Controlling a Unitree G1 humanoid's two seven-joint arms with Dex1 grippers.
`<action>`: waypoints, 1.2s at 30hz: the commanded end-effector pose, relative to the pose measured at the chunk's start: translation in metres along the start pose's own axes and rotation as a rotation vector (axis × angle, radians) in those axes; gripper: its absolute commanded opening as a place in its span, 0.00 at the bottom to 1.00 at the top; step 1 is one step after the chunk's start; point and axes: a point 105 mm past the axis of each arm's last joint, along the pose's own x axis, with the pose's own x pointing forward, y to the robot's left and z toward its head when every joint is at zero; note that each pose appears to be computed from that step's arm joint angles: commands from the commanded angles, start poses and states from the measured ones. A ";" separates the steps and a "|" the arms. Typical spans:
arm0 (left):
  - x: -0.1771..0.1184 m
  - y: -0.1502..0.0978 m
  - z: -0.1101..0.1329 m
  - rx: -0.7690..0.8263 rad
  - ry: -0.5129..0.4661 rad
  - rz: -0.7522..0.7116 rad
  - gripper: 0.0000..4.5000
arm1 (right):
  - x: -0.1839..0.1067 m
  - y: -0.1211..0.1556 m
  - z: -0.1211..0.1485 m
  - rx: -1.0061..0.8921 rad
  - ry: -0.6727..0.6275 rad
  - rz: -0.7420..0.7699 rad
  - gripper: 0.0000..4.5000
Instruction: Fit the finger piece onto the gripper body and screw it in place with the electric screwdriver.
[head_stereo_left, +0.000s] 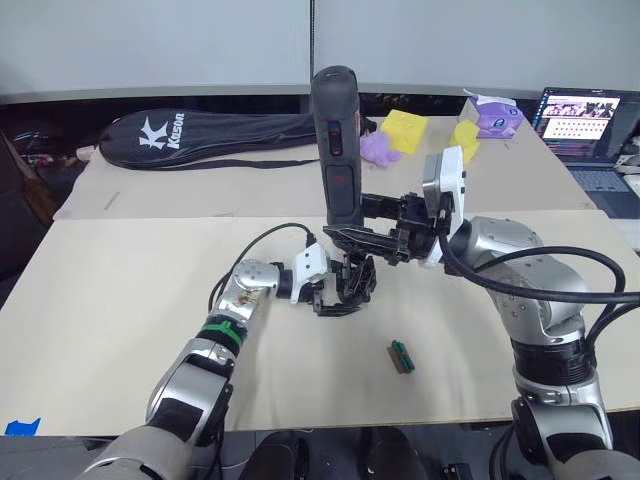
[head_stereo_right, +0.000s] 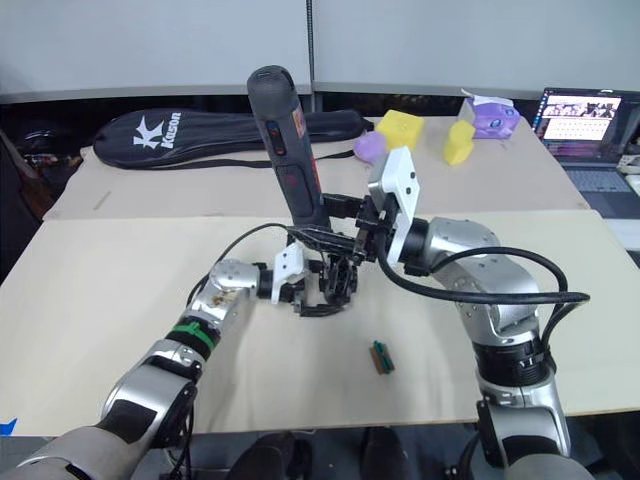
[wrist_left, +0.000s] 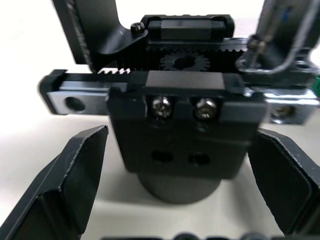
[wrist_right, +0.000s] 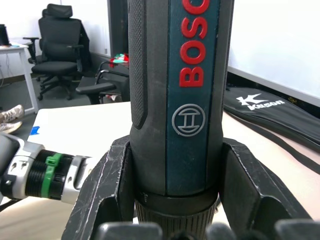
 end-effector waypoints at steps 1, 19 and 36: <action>0.003 0.007 0.010 0.034 -0.019 0.017 0.82 | -0.002 0.005 0.015 -0.068 -0.053 0.010 0.42; -0.004 0.014 0.007 0.048 0.011 0.010 0.52 | -0.001 -0.009 0.015 0.008 -0.067 -0.007 0.42; -0.003 0.011 0.004 0.048 0.011 0.010 0.52 | 0.000 -0.014 0.032 0.055 -0.112 -0.046 0.42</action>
